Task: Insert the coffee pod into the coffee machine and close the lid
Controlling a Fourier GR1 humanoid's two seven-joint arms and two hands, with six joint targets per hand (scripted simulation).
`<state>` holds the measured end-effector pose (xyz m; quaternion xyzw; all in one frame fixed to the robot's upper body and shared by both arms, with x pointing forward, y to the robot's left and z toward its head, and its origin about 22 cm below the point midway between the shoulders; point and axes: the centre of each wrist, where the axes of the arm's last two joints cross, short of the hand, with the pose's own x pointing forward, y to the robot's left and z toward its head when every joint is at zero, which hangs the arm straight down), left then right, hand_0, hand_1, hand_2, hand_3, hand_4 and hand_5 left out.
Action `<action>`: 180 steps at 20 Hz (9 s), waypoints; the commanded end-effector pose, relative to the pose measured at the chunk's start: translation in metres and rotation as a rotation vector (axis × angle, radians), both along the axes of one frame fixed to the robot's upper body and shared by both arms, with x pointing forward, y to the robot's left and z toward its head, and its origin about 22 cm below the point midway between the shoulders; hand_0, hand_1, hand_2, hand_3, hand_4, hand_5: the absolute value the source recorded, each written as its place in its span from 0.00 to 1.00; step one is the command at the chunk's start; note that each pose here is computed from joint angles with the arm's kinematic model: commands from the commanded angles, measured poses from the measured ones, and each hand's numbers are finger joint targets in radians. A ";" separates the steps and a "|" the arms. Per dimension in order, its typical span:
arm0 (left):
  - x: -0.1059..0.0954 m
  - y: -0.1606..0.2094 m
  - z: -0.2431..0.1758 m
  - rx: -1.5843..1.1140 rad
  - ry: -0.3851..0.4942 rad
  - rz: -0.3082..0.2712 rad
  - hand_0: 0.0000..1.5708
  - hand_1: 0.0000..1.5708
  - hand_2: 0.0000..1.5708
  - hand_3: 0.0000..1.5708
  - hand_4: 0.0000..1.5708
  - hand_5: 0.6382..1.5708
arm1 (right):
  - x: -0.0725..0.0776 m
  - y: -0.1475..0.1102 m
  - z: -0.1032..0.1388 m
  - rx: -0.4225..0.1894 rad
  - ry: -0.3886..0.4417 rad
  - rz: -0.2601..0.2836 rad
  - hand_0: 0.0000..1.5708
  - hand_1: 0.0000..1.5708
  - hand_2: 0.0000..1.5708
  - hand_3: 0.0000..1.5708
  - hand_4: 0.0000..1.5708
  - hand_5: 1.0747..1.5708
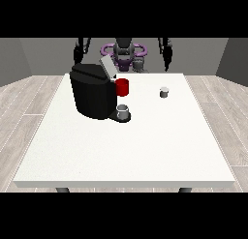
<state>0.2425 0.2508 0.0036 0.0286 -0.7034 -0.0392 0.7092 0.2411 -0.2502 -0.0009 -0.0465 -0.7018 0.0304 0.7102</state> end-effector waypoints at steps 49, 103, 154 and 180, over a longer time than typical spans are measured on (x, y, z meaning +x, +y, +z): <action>0.095 0.127 -0.002 0.830 0.193 -0.151 0.00 0.00 0.00 0.00 0.00 1.00 | 0.046 0.029 -0.001 0.089 -0.251 0.019 0.00 0.00 0.00 0.00 0.24 1.00; 0.151 0.008 0.028 0.760 0.053 -0.423 0.91 0.91 0.90 0.85 0.37 1.00 | 0.042 -0.018 -0.064 0.101 0.013 -0.087 0.00 0.00 0.00 0.00 0.17 1.00; 0.216 0.011 0.232 0.668 -0.190 -0.109 0.95 0.95 0.96 0.91 0.45 1.00 | 0.106 -0.008 0.005 0.088 -0.204 0.175 0.00 0.00 0.00 0.00 0.17 1.00; 0.166 -0.014 0.033 0.193 -0.086 -0.276 0.00 0.00 0.00 0.00 0.00 1.00 | 0.017 -0.034 -0.096 0.171 -0.036 0.061 0.00 0.00 0.00 0.00 0.11 1.00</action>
